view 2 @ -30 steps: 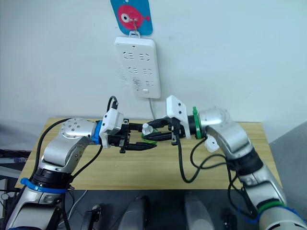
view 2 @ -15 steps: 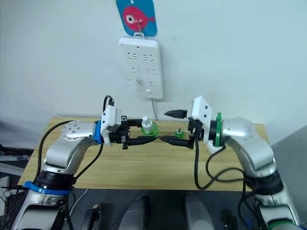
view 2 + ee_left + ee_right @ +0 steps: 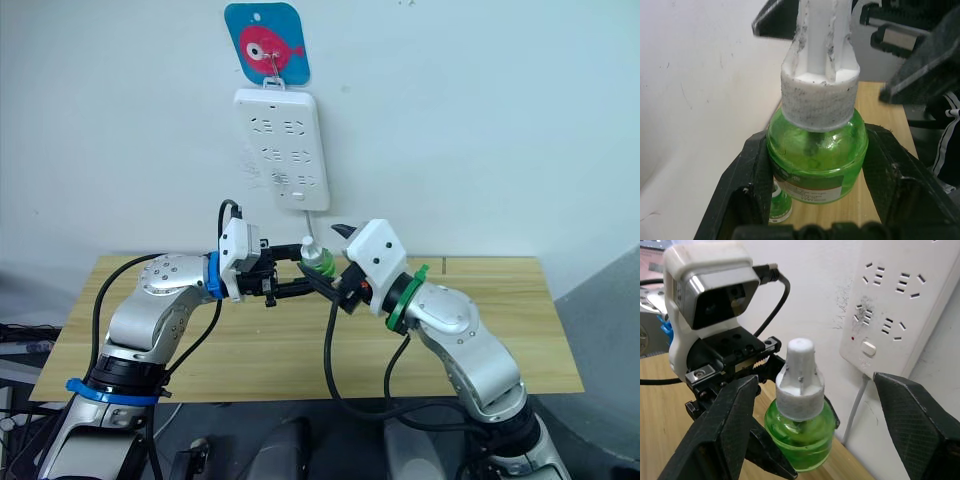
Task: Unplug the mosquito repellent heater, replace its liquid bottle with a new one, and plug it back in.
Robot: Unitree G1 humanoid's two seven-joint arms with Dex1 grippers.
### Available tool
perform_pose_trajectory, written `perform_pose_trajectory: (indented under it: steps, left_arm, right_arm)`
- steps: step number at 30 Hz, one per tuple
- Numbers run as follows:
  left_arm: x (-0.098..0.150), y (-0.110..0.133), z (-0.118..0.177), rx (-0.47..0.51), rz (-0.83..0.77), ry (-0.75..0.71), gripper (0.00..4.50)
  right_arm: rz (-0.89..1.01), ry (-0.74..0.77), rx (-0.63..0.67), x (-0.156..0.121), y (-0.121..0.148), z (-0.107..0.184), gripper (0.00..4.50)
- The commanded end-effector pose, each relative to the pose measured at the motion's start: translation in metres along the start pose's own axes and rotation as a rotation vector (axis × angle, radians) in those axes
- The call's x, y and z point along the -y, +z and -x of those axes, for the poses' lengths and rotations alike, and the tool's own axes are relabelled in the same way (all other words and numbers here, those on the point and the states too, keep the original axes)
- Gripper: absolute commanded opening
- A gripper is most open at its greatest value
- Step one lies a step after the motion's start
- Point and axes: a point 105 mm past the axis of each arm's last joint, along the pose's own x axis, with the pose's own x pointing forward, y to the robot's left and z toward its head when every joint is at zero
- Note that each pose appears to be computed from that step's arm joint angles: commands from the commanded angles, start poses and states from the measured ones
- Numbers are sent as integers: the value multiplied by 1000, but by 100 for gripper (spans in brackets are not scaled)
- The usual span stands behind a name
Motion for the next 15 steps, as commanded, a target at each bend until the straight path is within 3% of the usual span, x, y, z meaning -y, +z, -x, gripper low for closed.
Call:
perform_pose_trajectory:
  steps: [1, 8, 10, 15]
  left_arm:
    - [3, 10, -4, 16, -38, -18, 225]
    - [13, 12, -3, 23, -29, -62, 225]
    - [18, 13, -2, 20, -26, -86, 225]
    - [40, 12, 9, -44, -50, -234, 225]
  right_arm:
    - [28, 10, 47, -2, 11, -4, 324]
    - [14, 87, 40, -8, 7, -4, 103]
    - [10, 175, 38, -13, 7, -2, 103]
    - [59, 629, 22, -12, 12, 4, 103]
